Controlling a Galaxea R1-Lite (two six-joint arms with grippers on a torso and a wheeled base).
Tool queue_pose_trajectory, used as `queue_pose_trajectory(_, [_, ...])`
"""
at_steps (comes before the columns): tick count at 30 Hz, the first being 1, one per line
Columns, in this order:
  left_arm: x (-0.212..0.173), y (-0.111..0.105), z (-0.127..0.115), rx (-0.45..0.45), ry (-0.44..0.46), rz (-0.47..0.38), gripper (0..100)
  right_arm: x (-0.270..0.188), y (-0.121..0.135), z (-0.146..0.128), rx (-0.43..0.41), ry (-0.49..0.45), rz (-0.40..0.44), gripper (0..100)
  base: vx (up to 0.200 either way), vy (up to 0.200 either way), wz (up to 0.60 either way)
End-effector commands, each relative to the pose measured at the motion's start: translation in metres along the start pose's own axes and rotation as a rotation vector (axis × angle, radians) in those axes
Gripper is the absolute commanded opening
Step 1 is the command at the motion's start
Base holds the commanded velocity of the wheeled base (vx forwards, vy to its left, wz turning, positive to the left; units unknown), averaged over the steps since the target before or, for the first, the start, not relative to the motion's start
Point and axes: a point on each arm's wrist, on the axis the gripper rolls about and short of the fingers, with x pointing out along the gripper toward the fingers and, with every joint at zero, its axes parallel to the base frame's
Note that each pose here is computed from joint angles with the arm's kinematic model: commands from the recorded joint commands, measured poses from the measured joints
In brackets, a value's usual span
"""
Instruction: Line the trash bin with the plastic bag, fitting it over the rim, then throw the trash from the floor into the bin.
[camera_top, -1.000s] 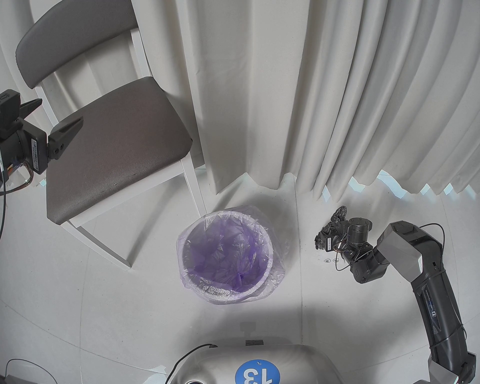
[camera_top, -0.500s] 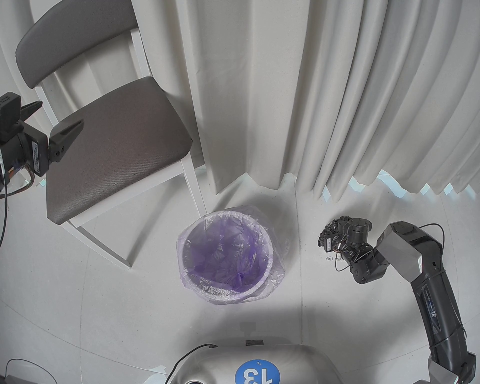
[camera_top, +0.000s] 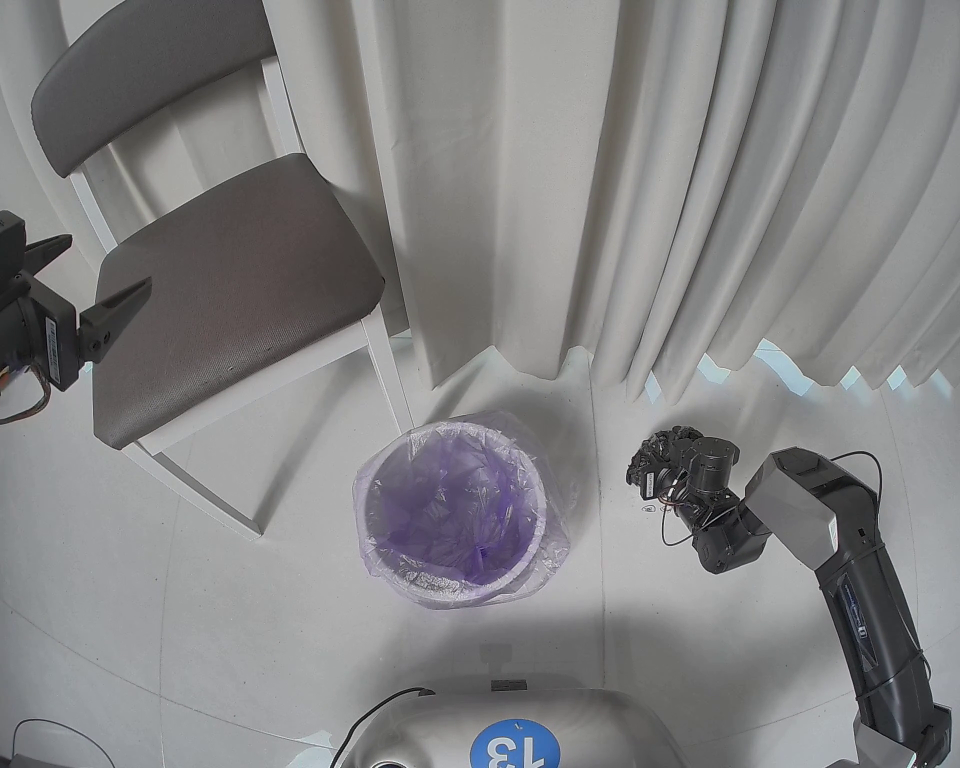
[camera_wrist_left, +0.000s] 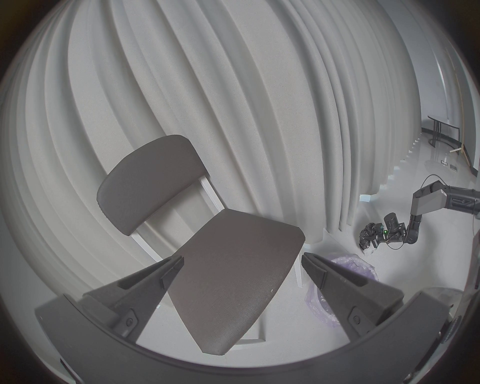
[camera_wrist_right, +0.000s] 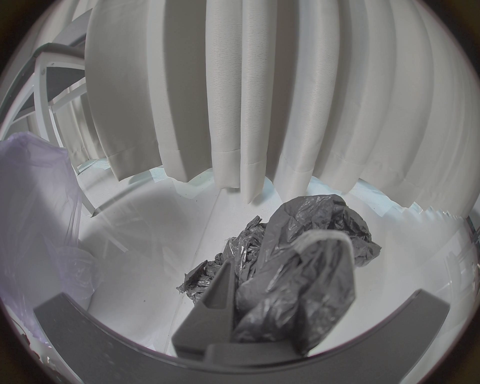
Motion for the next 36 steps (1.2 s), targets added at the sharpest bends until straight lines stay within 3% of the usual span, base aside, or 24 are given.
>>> queue_pose_trajectory(1, [-0.011,0.006,0.0,-0.046,-0.012,0.036,100,0.0,0.0,-0.001,0.012,0.001,0.001,0,0.0,0.0,0.0])
queue_pose_trajectory(5, [-0.02,0.002,-0.005,-0.135,-0.018,0.022,100,0.0,0.0,-0.001,0.039,0.007,-0.001,0,0.0,0.0,0.0])
queue_pose_trajectory(8, [-0.031,-0.006,-0.015,-0.235,-0.035,-0.066,100,0.0,0.0,-0.001,0.074,0.005,0.001,0,0.0,0.0,0.0])
queue_pose_trajectory(18, [-0.051,-0.041,-0.06,-0.262,0.022,-0.274,100,-0.003,0.0,-0.006,0.194,0.03,0.007,0,0.0,0.0,0.0])
queue_pose_trajectory(20, [-0.047,-0.049,-0.067,-0.343,0.006,-0.301,100,-0.013,-0.01,-0.01,0.216,0.092,0.049,0,0.0,0.0,0.0])
queue_pose_trajectory(25, [-0.038,-0.061,-0.078,-0.415,-0.081,-0.324,100,-0.049,-0.02,0.038,0.35,0.133,0.198,0,0.0,0.0,0.0])
queue_pose_trajectory(32, [-0.027,-0.068,-0.087,-0.441,-0.053,-0.333,100,-0.088,-0.024,0.105,0.341,0.076,0.23,0,0.0,0.0,0.0])
queue_pose_trajectory(36, [-0.025,-0.07,-0.093,-0.483,-0.008,-0.321,100,-0.131,-0.006,0.135,0.324,0.065,0.281,0,0.0,0.0,0.0])
